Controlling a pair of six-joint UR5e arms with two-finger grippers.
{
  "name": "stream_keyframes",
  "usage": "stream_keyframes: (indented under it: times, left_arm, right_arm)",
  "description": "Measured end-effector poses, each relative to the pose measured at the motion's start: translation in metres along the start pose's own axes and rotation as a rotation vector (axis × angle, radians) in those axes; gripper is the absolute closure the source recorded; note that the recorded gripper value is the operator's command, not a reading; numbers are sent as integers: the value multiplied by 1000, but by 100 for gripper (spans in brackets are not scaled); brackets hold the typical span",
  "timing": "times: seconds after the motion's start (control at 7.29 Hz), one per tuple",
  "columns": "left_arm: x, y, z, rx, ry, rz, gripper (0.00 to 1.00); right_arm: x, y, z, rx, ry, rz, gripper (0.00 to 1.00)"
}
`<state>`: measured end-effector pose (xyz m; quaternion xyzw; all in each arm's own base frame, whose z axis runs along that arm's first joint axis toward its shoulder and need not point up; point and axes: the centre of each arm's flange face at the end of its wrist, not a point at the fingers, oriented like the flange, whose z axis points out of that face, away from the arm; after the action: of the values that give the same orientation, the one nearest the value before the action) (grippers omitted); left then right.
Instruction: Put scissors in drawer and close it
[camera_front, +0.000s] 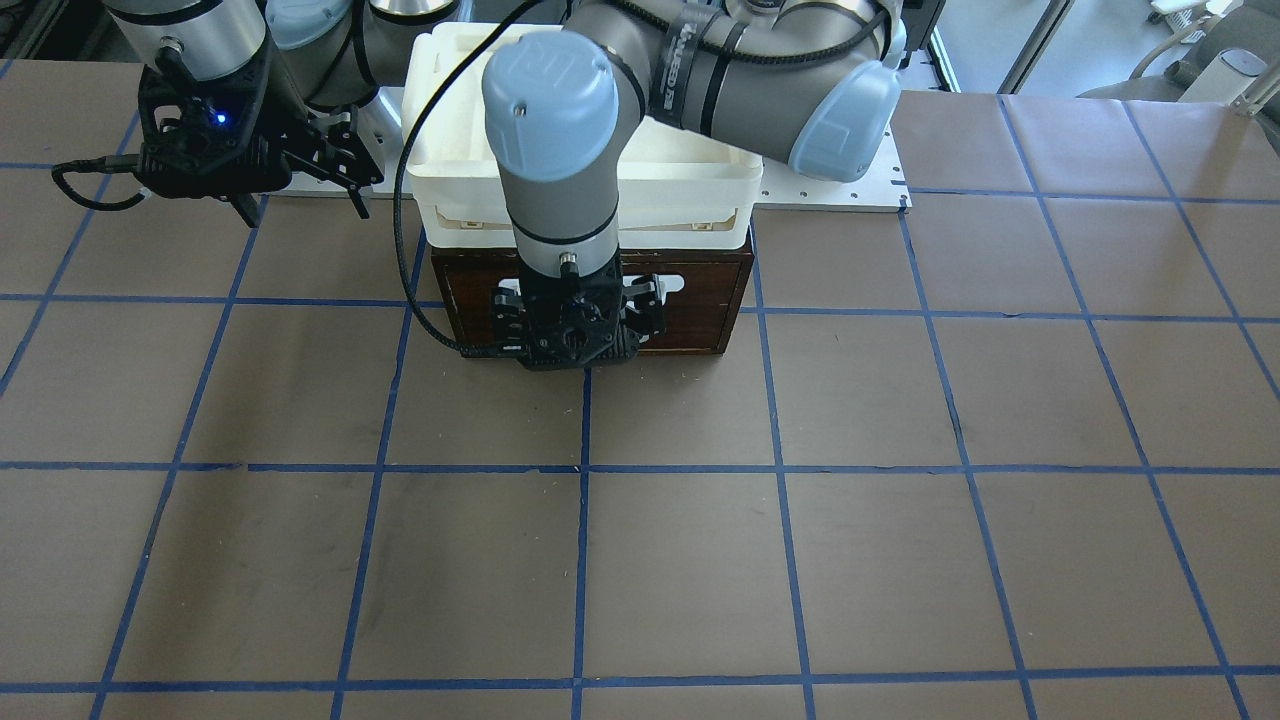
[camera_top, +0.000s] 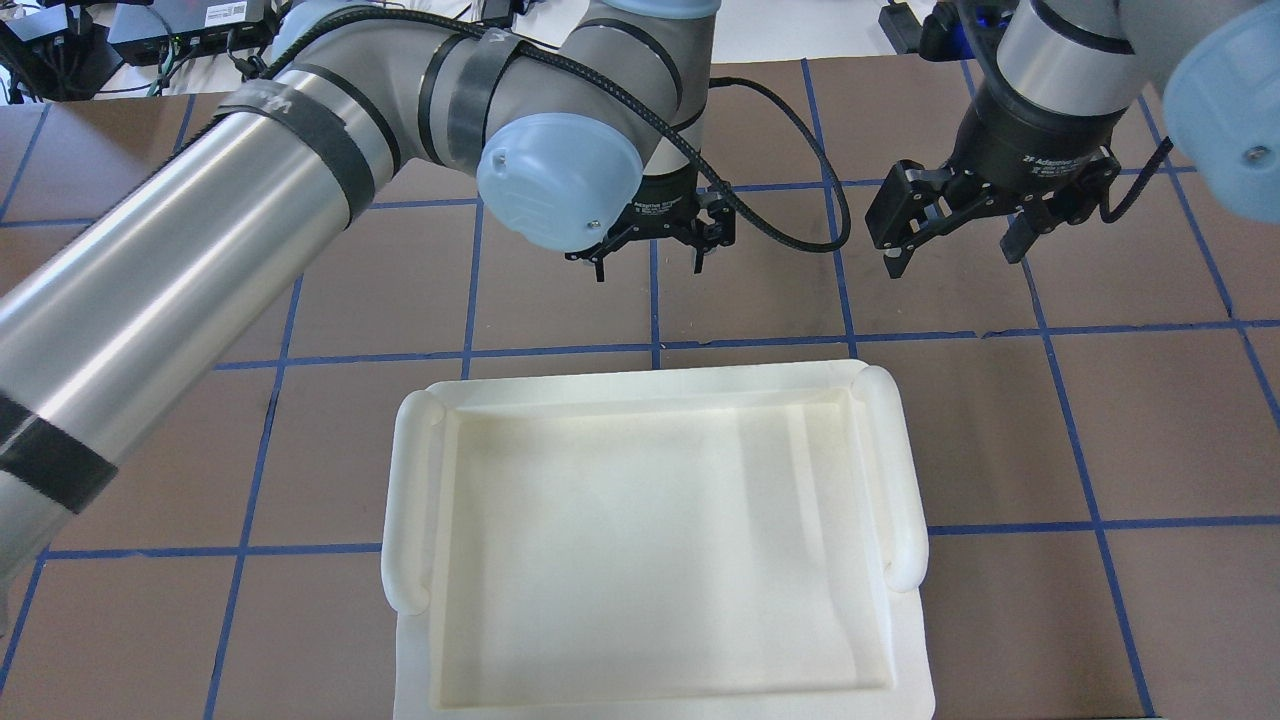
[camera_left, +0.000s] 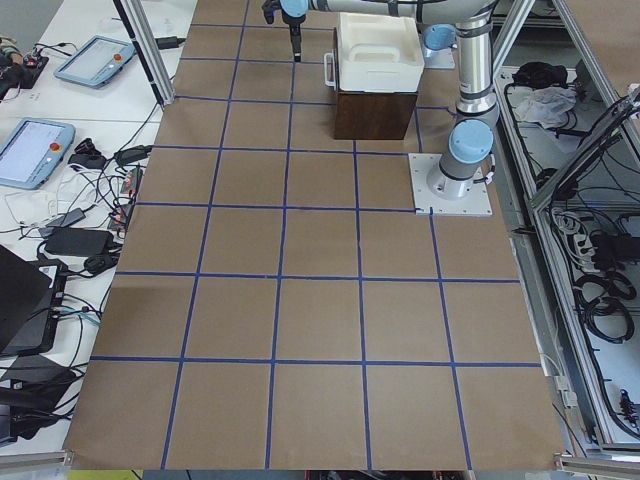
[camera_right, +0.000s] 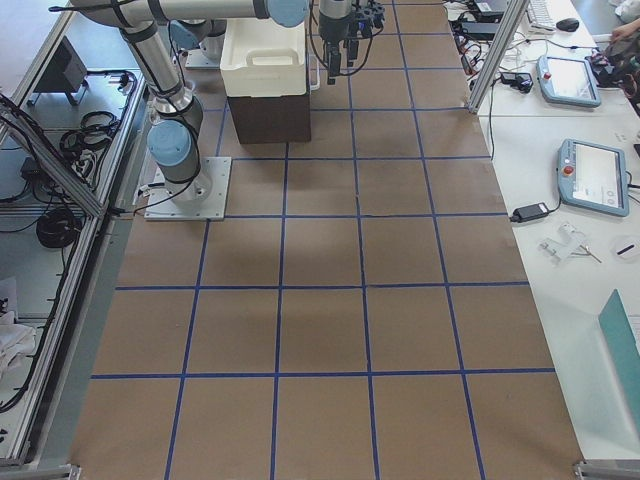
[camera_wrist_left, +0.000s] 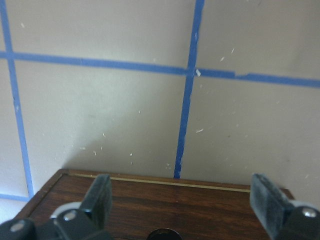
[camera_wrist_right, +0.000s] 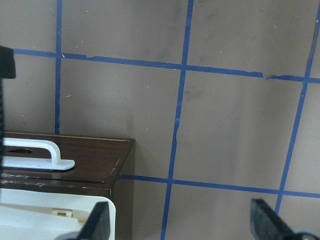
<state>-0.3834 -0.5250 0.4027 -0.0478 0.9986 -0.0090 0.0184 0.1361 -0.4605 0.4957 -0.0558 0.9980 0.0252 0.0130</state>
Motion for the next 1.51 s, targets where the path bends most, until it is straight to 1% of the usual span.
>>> stream_keyframes:
  times: [0.14, 0.27, 0.55, 0.69, 0.96, 1.1, 1.23, 1.51]
  left_arm:
    - [-6, 8, -24, 42, 21, -2, 0]
    - [-12, 14, -41, 68, 33, -5, 0]
    - [-34, 23, -71, 103, 25, -10, 0]
    - [-61, 20, -86, 114, 9, 10, 0]
    - [-134, 11, -118, 113, -14, 41, 0]
    - [-171, 8, -127, 115, -20, 55, 0]
    - [-200, 11, -129, 111, -22, 62, 0]
    - [-226, 31, -119, 94, -18, 53, 0]
  right_arm:
    - [0, 1, 1, -8, -6, 0, 0]
    - [0, 0, 1, -9, -5, 0, 0]
    - [1, -3, 3, -4, 0, 2, 0]
    - [2, -5, 5, -6, -2, 7, 0]
    - [1, -6, 2, 6, -8, 9, 0]
    - [1, -7, 2, 13, -6, 6, 0]
    - [1, -7, 0, 24, -2, 5, 0]
    - [2, -11, -4, 62, 1, -1, 0]
